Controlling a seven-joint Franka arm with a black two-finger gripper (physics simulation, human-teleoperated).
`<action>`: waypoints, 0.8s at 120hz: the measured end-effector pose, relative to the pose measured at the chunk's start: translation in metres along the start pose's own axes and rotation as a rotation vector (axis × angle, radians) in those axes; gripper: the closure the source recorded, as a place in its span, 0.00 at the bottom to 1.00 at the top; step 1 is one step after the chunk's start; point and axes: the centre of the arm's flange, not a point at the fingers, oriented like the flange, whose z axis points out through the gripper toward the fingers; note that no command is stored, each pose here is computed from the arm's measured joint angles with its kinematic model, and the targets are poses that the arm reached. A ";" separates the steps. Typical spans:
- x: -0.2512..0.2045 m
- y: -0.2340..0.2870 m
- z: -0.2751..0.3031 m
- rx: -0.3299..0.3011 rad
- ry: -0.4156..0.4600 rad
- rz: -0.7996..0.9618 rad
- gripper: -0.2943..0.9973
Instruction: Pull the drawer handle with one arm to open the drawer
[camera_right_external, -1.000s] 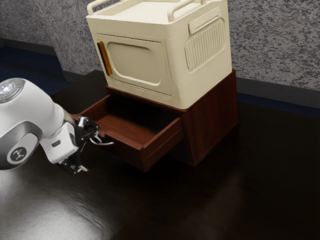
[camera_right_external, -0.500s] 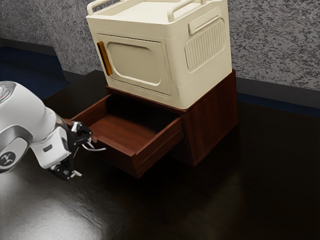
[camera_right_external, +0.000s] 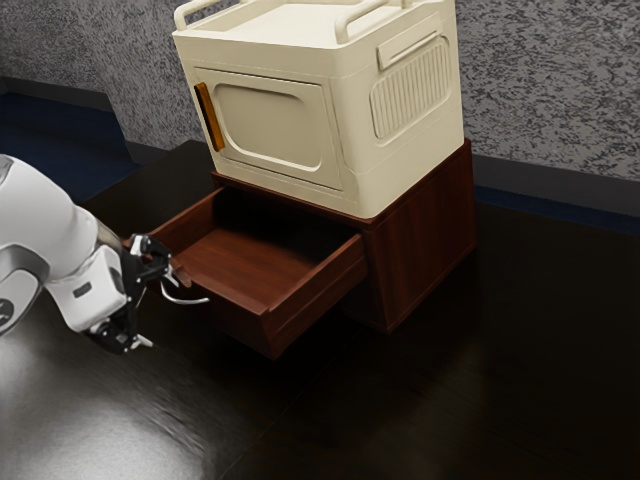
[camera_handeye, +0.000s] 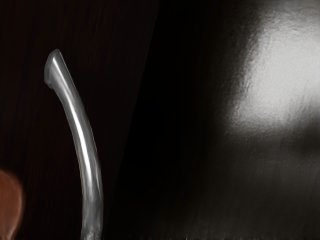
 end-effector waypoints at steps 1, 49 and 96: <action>0.000 0.000 0.000 0.000 0.000 0.000 0.25; 0.003 -0.022 -0.034 0.038 -0.012 -0.016 0.23; 0.044 -0.070 -0.116 -0.017 -0.020 -0.108 0.23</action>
